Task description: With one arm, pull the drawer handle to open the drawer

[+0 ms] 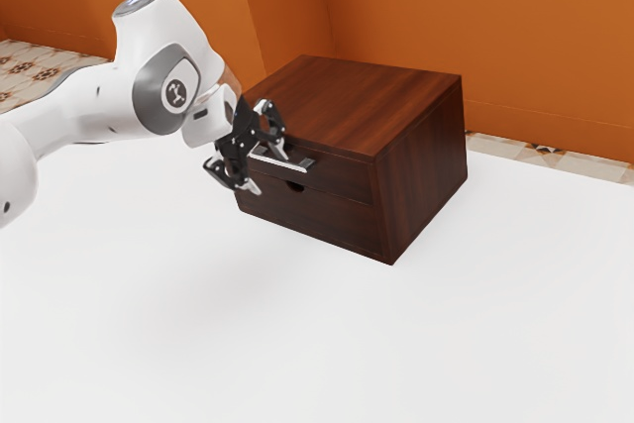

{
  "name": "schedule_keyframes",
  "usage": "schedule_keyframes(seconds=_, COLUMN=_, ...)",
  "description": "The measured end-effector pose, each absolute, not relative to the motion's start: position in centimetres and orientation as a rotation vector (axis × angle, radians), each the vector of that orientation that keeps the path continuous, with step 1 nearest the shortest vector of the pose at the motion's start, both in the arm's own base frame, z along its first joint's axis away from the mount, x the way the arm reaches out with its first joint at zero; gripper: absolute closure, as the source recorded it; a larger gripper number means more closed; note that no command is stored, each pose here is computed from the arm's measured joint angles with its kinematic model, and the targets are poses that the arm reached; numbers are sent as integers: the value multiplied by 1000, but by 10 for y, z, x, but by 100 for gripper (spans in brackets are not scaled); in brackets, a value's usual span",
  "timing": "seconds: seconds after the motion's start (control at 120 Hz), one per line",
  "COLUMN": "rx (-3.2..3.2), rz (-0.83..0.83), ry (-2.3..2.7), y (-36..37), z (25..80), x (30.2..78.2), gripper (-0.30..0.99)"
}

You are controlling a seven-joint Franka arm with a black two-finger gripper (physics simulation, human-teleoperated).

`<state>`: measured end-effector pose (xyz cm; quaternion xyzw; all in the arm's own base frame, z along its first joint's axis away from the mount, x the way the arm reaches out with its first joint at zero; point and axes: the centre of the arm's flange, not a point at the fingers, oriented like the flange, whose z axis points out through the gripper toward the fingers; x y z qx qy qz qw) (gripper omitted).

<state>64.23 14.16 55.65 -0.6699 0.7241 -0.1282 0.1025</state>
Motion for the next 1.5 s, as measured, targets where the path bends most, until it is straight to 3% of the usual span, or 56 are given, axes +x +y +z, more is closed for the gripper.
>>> schedule_keyframes(seconds=0.783, rx=-2045, rz=-390, ry=2081, y=141, z=558, x=641, gripper=55)
schedule_keyframes(seconds=1.5, rx=-2094, rz=-383, ry=2065, y=141, z=561, x=611, gripper=61)
